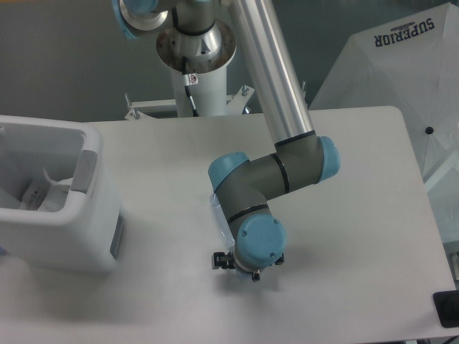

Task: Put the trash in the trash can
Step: 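Lower the gripper onto the bottle's end and close on it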

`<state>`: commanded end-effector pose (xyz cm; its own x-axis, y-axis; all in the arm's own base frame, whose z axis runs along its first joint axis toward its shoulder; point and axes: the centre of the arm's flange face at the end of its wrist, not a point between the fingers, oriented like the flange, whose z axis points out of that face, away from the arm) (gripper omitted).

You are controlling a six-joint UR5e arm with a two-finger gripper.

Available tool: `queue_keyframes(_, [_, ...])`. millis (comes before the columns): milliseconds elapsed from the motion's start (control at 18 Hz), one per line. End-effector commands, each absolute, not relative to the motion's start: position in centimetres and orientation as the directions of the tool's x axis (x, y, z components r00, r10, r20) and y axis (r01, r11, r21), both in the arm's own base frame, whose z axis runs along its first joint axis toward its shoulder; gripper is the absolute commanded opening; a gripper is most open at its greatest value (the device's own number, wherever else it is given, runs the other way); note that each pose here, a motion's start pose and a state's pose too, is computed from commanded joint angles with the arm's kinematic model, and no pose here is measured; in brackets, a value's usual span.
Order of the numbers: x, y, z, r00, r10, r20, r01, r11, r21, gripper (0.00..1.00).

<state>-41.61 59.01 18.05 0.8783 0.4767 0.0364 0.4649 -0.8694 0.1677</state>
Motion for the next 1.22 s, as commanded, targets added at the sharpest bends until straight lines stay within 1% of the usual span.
queue_keyframes(167, [-41.6,59.0,18.0,0.878,0.477,0.038,0.465,-0.869,0.167,0.87])
queue_keyframes(278, [-41.5,59.1,18.1,0.879,0.476,0.039,0.464,-0.870,0.167,0.78])
queue_keyframes(444, [-41.3,59.2,18.4,0.880,0.473,0.038,0.462,-0.872,0.161,0.63])
queue_keyframes(556, [-41.3,59.2,18.6,0.880,0.473,0.037,0.462,-0.872,0.160,0.55])
queue_keyframes(944, [-41.3,59.3,19.6,0.880,0.472,0.043,0.462,-0.875,0.142,0.54])
queue_keyframes(1111, [-41.1,59.5,21.8,0.882,0.468,0.048,0.462,-0.881,0.102,0.54])
queue_keyframes(1222, [-40.9,59.9,24.7,0.880,0.469,0.078,0.467,-0.883,0.043,0.54])
